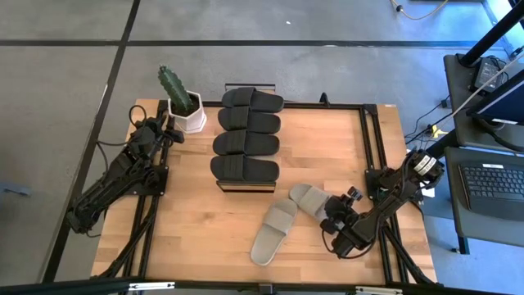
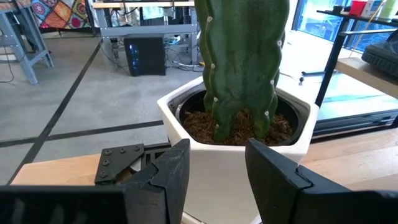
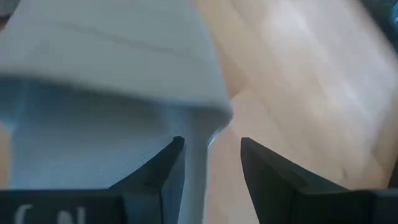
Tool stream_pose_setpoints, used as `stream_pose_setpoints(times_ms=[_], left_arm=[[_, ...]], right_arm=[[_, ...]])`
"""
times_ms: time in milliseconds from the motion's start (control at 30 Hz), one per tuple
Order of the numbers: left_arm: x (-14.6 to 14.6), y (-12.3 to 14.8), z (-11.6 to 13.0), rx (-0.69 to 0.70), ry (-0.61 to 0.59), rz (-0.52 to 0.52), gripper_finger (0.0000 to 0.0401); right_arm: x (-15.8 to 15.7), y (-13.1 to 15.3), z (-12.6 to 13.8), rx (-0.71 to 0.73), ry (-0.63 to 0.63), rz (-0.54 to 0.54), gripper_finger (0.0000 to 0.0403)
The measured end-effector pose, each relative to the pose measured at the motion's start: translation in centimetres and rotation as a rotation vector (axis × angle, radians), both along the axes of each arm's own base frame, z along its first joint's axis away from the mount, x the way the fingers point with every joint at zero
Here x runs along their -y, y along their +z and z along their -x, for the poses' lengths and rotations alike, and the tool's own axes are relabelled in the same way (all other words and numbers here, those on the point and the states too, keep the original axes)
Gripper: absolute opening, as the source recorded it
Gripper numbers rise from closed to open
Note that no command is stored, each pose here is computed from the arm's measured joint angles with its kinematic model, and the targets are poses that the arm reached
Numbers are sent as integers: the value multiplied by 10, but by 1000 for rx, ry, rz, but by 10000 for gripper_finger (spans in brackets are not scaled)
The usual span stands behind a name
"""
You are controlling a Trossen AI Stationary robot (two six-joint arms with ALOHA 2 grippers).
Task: Pick and place slides into the shelf
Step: Put the right gray slide under the shelf
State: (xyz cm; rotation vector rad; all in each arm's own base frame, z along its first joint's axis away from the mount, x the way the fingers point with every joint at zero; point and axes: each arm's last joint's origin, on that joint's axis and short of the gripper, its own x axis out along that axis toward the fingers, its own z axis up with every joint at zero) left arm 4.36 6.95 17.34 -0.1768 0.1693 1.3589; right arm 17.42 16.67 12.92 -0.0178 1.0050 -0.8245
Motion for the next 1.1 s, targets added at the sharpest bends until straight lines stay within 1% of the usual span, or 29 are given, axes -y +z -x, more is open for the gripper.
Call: stream_pose_setpoints(times_ms=[133,233,333,433,533,700,933,967,1100], left_arm=[[0,0,0,0,0,0,147],[0,0,0,0,0,0,147],[0,0,0,0,0,0,147],[0,0,0,0,0,0,147],[0,0,0,0,0,0,147],[0,0,0,0,0,0,147],[0,0,0,0,1,0,147],[0,0,0,0,1,0,147],[0,0,0,-2,0,-1,147]], right_arm=[[4,-2,1,41,25,56,155],[8,-8,3,45,18,55,155],[14,-17,3,80,9,38,154],[19,-22,3,106,-1,35,145],[20,-23,2,116,2,42,126],[22,-23,1,134,27,88,87],[25,-23,-2,141,13,91,12],[26,-22,-2,142,11,92,7],[28,-23,-5,150,-3,88,10]])
